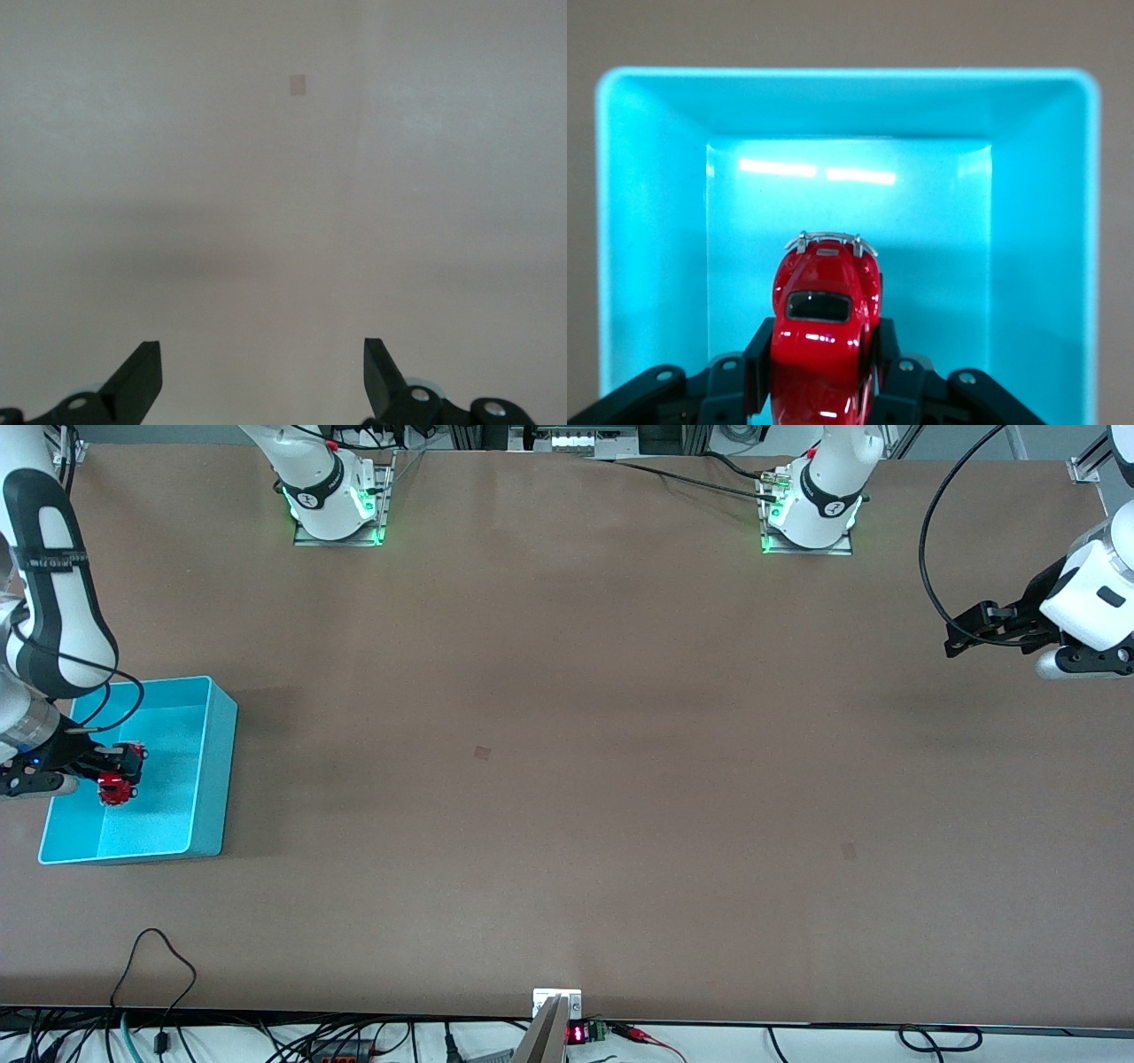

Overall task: Wind red beetle toy and store in blue box
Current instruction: 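Lift the car with the right gripper and lower it into the box, then open the right gripper to release the car inside the box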

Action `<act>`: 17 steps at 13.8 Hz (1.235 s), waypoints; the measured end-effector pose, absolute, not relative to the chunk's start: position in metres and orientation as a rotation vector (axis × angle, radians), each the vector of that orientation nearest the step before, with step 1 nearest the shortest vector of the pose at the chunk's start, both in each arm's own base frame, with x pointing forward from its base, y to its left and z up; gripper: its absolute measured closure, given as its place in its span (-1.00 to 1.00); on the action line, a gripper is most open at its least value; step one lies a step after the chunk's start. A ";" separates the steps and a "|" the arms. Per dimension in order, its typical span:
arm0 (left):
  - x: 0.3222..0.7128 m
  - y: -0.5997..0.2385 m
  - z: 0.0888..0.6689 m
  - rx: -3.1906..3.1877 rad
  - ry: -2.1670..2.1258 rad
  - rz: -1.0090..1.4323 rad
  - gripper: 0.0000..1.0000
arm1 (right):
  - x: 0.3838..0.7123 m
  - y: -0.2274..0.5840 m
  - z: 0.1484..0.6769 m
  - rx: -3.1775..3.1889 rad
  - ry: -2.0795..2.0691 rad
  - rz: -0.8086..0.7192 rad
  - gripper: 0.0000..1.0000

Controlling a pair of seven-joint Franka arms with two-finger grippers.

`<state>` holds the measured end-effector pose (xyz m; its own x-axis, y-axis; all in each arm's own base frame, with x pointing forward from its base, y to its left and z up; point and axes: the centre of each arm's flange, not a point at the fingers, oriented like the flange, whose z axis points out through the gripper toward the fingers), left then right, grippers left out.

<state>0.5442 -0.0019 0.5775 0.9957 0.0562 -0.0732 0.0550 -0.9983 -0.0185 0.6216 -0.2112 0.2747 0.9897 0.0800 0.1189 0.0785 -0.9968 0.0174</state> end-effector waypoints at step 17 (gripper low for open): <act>0.544 -0.002 0.577 -3.122 -0.087 0.118 -1.00 | 0.631 -0.203 0.209 3.164 0.146 0.177 -0.76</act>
